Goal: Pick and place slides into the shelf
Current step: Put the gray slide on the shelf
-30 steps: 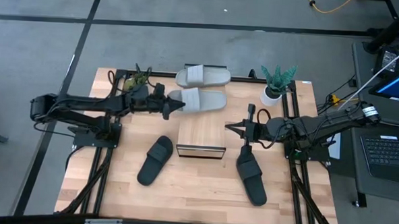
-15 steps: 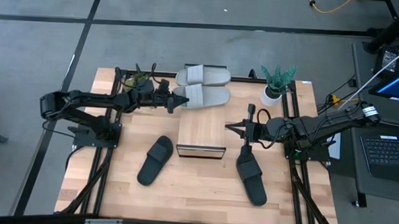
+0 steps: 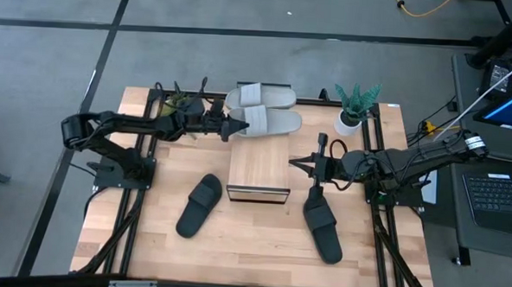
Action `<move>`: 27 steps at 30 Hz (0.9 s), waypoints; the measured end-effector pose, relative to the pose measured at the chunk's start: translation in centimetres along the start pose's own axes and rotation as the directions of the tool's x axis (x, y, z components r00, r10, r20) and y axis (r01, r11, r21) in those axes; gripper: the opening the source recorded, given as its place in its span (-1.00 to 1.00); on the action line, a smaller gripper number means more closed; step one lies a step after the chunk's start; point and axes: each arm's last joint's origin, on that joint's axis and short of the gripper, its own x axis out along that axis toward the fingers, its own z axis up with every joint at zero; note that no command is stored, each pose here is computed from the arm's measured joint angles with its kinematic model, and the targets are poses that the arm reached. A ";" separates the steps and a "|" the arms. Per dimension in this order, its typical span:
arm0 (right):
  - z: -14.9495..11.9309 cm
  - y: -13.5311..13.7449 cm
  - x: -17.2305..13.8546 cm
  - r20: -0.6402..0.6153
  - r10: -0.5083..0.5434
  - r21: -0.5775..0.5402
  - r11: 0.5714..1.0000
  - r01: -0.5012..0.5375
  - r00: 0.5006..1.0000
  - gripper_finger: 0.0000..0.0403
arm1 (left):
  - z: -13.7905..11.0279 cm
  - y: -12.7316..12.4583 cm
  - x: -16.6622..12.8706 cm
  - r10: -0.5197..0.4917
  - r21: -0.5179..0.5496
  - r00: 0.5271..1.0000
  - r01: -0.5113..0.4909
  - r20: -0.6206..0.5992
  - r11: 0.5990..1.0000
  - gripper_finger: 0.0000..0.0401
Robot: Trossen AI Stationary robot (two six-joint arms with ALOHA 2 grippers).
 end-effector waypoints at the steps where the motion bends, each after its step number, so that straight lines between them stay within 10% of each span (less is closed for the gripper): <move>1: 0.0 0.0 0.0 0.000 0.000 0.000 1.000 0.000 1.000 -0.98 | 0.0 0.1 0.1 0.007 -0.004 1.000 -0.007 -0.003 1.000 -0.99; 27: -0.2 0.1 0.0 -0.019 0.006 -0.003 1.000 -0.006 1.000 -0.98 | 0.4 0.5 0.0 0.046 -0.026 0.999 -0.046 0.029 0.999 -0.33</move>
